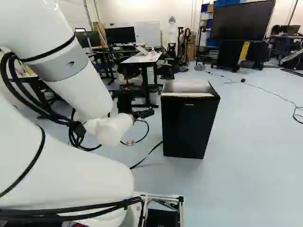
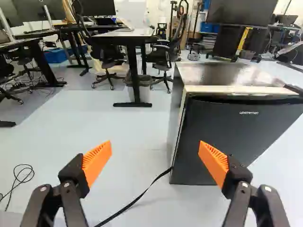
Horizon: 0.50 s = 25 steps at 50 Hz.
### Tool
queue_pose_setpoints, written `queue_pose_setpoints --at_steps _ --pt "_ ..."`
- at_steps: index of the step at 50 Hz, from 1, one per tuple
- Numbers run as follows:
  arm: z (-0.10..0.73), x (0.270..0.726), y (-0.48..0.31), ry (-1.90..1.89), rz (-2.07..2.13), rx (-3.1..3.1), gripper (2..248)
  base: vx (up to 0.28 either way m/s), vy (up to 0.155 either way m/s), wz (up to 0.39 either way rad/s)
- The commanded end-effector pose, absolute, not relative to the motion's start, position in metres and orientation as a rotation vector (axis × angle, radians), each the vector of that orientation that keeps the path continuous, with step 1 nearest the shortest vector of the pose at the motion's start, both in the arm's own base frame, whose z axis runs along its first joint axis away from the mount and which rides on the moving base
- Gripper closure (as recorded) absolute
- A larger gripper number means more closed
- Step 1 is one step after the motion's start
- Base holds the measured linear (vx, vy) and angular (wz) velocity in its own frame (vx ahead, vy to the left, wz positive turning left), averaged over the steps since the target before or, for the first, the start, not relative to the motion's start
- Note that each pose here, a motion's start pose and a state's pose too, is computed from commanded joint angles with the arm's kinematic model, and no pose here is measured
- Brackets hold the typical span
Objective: Open the fridge door
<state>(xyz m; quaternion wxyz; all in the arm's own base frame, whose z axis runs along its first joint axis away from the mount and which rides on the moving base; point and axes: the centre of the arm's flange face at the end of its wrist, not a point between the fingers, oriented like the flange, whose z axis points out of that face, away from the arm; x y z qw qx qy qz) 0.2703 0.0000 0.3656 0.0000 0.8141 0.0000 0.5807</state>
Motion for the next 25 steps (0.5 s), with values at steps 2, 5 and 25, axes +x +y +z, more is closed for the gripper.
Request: queue_pose_setpoints --at_steps 2,5,25 --pt "0.3656 0.2703 0.0 0.0 1.824 2.558 3 0.0 0.0 0.0" --pt "0.3656 0.2703 0.0 0.0 1.824 2.558 3 0.0 0.0 0.0" --pt "0.3656 0.2703 0.0 0.0 1.824 2.558 3 0.0 0.0 0.0"
